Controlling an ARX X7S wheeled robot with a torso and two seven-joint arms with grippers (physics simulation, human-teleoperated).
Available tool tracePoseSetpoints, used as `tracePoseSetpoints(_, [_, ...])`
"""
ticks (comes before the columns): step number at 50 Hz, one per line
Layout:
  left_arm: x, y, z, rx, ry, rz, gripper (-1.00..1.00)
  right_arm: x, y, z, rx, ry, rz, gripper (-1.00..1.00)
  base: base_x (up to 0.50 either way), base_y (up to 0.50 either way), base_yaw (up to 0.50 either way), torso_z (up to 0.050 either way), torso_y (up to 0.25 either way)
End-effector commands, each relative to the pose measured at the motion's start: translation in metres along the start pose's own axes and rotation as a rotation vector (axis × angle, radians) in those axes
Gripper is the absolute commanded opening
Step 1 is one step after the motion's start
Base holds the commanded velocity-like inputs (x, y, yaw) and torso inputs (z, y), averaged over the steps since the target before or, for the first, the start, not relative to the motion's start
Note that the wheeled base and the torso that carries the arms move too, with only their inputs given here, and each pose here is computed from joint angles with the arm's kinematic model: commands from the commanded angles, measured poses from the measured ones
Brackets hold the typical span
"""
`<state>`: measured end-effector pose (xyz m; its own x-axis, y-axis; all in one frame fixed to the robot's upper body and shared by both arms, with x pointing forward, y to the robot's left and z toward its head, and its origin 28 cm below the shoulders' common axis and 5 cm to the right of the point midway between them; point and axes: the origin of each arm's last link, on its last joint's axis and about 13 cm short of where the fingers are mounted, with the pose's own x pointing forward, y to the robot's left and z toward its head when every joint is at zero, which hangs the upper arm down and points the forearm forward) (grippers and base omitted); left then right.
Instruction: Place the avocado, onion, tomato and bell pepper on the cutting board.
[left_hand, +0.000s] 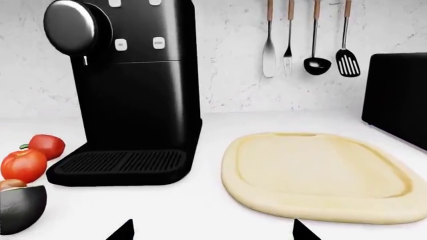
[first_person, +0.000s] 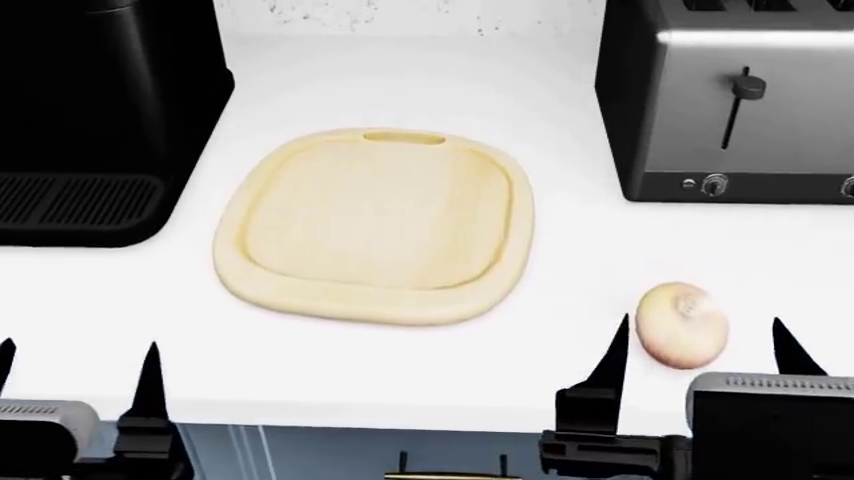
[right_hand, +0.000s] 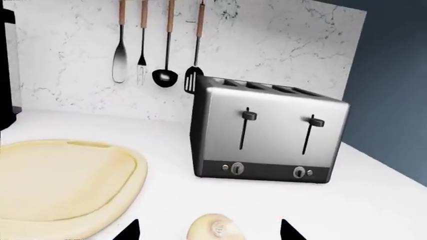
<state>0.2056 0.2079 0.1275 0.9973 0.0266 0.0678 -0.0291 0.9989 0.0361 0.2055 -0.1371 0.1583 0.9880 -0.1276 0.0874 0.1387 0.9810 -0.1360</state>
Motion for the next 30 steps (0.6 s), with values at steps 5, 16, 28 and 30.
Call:
tracePoseSetpoints(5, [-0.003,0.001,0.006,-0.01,-0.02,-0.017,1.0,0.023,-0.018,0.002,-0.088,0.074,-0.027,1.0,0.05,0.0,0.0,0.0,0.0])
tracePoseSetpoints(16, [-0.004,0.001,0.007,-0.019,-0.016,-0.025,1.0,0.063,-0.014,-0.004,0.007,0.176,0.084,1.0,0.01,0.0,0.0,0.0,0.0])
tracePoseSetpoints(28, [-0.005,0.001,0.005,-0.032,-0.002,-0.034,1.0,0.102,-0.017,-0.011,-0.068,0.243,0.038,1.0,0.0,0.0,0.0,0.0,0.0])
tracePoseSetpoints(30, [-0.005,0.001,0.006,-0.034,-0.003,-0.034,1.0,0.107,-0.015,-0.014,-0.073,0.272,0.063,1.0,0.0,0.0,0.0,0.0,0.0])
